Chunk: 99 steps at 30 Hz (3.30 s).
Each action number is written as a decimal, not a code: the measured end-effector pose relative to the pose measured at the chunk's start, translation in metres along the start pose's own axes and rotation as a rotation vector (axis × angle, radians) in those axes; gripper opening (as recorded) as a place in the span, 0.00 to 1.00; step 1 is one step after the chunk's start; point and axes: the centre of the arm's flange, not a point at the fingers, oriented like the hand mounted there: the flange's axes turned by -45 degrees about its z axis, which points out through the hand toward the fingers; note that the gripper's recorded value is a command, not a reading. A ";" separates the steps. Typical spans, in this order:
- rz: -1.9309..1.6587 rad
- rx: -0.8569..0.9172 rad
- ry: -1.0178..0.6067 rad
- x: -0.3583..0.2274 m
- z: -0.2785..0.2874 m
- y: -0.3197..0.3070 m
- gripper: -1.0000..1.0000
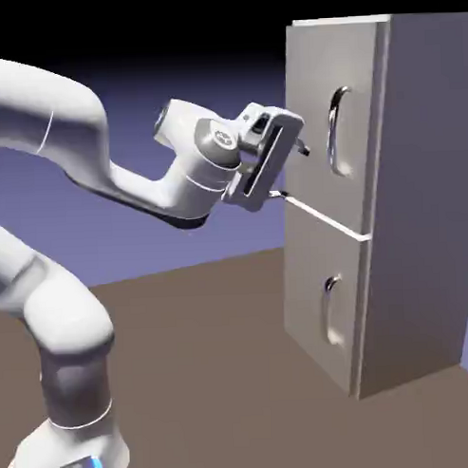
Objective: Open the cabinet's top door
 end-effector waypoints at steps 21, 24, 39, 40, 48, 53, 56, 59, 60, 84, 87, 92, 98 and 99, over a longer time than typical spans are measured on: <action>-0.982 -0.270 -0.109 -0.033 -0.020 0.012 1.00; -1.119 -0.305 -0.142 -0.042 -0.020 0.014 1.00; -1.538 -0.396 -0.274 -0.074 0.025 0.044 0.00; -1.538 -0.396 -0.274 -0.074 0.025 0.044 0.00; -1.527 -0.349 -0.321 -0.067 0.012 0.038 0.00; -1.509 -0.285 -0.382 -0.054 -0.005 0.031 0.00; -1.496 -0.243 -0.422 -0.045 -0.016 0.026 0.00; -1.483 -0.199 -0.462 -0.036 -0.026 0.022 0.00; -1.478 -0.185 -0.475 -0.032 -0.030 0.020 0.00; -1.381 0.074 -0.709 0.038 -0.079 -0.001 0.00; -1.360 0.125 -0.754 0.054 -0.086 -0.004 0.00; -1.316 0.215 -0.831 0.083 -0.097 -0.008 0.00; -1.251 0.335 -0.931 0.123 -0.106 -0.011 0.00; -1.239 0.357 -0.948 0.130 -0.107 -0.011 0.00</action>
